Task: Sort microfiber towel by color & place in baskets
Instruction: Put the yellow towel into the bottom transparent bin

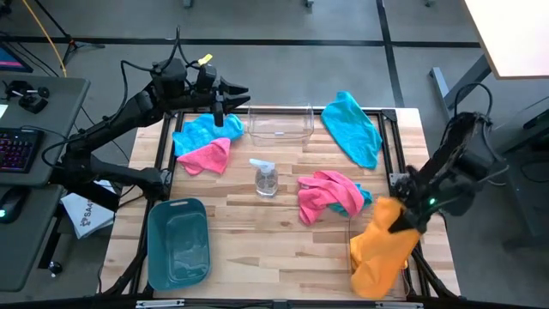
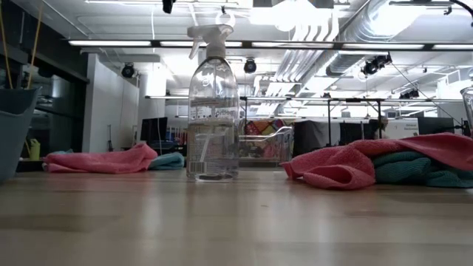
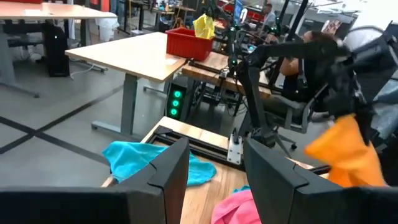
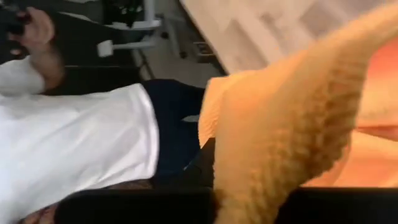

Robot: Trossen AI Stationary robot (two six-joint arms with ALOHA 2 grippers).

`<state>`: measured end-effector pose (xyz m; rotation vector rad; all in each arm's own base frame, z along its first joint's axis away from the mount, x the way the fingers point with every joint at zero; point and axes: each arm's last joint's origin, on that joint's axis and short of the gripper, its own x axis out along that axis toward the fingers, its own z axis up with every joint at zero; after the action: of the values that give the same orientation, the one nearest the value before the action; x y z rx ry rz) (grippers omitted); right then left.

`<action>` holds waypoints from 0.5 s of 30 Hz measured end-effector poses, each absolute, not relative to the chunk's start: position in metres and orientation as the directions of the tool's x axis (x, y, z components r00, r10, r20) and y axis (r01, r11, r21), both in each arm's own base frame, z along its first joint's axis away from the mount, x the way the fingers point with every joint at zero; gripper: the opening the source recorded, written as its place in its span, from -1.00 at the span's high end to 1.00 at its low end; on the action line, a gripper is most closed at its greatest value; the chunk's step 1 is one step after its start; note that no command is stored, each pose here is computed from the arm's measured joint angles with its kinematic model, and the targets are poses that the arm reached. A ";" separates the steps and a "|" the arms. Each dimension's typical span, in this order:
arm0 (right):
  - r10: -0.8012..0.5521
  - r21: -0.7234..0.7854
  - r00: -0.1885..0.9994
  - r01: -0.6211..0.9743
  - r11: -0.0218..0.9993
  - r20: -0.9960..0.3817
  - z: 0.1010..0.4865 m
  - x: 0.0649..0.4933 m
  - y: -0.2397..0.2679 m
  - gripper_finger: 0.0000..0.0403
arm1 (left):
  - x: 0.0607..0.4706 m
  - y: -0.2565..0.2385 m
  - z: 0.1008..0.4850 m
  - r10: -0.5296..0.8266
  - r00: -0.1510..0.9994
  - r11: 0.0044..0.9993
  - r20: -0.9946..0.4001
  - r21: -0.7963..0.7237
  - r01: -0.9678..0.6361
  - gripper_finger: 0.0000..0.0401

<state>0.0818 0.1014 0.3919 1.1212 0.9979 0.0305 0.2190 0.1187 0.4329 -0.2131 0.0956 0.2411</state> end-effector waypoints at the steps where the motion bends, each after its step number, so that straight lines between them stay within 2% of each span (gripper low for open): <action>1: 0.454 0.736 0.585 0.456 0.501 -0.672 0.398 0.078 0.095 1.00 | 0.219 0.119 0.433 0.227 0.967 0.949 -0.119 -0.198 -0.247 0.29; 8: 0.260 0.651 0.680 0.411 0.638 -0.685 0.421 0.072 0.078 1.00 | 0.219 0.119 0.431 0.225 0.965 0.942 -0.136 -0.221 -0.251 0.29; 11: 0.261 0.608 0.649 0.393 0.690 -0.715 0.413 0.079 0.088 1.00 | 0.219 0.118 0.429 0.222 0.963 0.941 -0.155 -0.226 -0.253 0.29; 15: 0.340 0.614 0.575 0.386 0.689 -0.744 0.396 0.093 0.112 1.00 | 0.219 0.118 0.429 0.222 0.962 0.936 -0.158 -0.242 -0.255 0.29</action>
<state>0.0931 0.1125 0.3958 0.8474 0.9897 -0.0308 0.2187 0.1180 0.4291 -0.2642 0.1291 0.2445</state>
